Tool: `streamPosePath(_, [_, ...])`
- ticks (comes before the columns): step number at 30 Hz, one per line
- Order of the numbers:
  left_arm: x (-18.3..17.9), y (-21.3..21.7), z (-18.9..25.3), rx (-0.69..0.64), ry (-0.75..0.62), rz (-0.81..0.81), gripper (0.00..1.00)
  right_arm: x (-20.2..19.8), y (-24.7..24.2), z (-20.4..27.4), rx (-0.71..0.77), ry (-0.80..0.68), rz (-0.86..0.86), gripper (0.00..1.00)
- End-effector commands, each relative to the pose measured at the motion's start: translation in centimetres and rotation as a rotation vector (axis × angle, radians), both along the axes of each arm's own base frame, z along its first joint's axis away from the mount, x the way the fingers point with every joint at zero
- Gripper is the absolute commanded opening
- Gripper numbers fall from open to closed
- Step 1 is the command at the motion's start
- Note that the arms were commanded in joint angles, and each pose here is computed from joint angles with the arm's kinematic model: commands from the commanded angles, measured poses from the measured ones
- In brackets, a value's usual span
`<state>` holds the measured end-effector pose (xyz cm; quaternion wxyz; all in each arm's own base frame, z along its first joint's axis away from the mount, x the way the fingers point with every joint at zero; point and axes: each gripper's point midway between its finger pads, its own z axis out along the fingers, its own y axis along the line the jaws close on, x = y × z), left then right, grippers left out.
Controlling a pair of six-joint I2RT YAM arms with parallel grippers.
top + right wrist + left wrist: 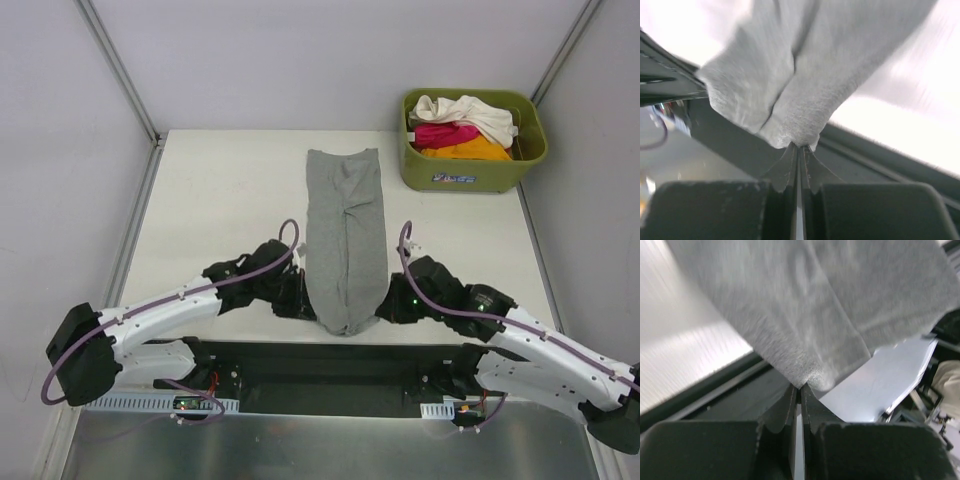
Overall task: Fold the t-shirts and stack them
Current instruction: Fold the tshirt
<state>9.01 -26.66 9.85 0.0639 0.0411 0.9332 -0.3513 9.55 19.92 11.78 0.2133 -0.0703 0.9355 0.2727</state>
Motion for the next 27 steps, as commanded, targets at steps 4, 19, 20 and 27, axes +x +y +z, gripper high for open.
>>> streamPosePath(4, [10.3, -1.4, 5.5, -0.048, -0.223, 0.034, 0.0, 10.6, -0.4, 4.9, -0.075, -0.284, -0.131, 0.01])
streamPosePath(19, [26.4, -1.1, 5.7, -0.013, -0.272, 0.162, 0.0, 26.7, -0.3, 6.0, -0.111, -0.291, -0.256, 0.01])
streamPosePath(20, [27.6, -1.0, 6.2, -0.016, -0.293, 0.167, 0.0, 27.5, -0.3, 5.0, -0.121, -0.276, -0.264, 0.01])
streamPosePath(27, [32.8, -0.7, 2.1, 0.048, -0.256, 0.206, 0.0, 31.6, 0.3, 1.7, -0.136, -0.205, -0.279, 0.01])
